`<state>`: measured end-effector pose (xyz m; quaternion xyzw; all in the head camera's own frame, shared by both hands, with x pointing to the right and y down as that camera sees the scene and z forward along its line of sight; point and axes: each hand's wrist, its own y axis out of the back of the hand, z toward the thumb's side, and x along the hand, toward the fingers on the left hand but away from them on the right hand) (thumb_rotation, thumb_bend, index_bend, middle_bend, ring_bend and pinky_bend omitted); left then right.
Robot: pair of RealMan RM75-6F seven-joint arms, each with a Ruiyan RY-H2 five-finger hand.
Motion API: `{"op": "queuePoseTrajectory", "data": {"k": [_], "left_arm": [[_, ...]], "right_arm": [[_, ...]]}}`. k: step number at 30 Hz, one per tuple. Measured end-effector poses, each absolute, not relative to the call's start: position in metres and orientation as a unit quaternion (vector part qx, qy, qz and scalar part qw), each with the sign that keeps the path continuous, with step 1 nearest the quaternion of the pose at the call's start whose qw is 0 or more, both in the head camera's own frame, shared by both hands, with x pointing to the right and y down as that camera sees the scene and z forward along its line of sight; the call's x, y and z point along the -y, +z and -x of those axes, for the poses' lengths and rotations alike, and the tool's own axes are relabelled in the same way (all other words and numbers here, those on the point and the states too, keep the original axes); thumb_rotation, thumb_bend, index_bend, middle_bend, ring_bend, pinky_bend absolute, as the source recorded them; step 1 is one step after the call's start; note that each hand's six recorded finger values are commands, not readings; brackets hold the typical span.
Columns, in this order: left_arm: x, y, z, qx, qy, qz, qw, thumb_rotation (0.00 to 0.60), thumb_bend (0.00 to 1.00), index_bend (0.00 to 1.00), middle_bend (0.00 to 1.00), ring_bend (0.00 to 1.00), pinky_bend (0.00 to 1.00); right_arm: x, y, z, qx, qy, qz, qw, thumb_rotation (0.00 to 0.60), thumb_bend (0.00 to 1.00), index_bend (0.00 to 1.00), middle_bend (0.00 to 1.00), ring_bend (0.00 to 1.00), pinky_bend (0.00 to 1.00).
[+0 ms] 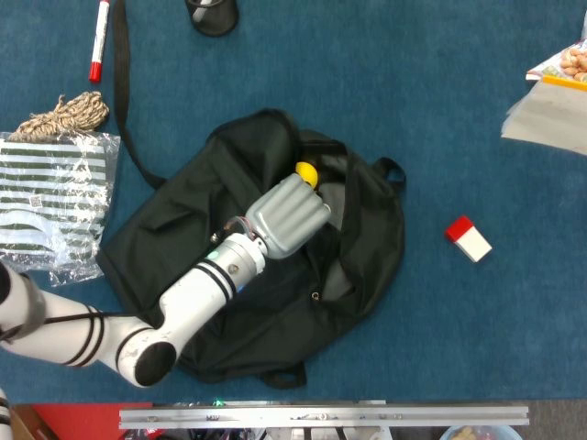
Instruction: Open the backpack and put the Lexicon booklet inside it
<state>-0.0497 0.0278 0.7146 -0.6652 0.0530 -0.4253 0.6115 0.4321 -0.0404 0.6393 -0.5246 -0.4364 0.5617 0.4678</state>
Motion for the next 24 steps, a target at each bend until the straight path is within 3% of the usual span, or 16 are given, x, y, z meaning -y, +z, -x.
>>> {"op": "queuePoseTrajectory", "data": {"k": [11, 24], "left_arm": [[-0.013, 0.680, 0.090, -0.117, -0.419, 0.677, 0.593, 0.600, 0.47, 0.56, 0.51, 0.53, 0.59], [-0.022, 0.664, 0.119, -0.144, -0.417, 0.680, 0.586, 0.600, 0.47, 0.53, 0.50, 0.53, 0.59]], "right_arm": [[0.040, 0.641, -0.392, 0.436, 0.511, 0.605, 0.428, 0.600, 0.52, 0.79, 0.58, 0.44, 0.58], [0.046, 0.649, -0.336, 0.438, 0.452, 0.690, 0.358, 0.600, 0.52, 0.80, 0.59, 0.45, 0.60]]}}
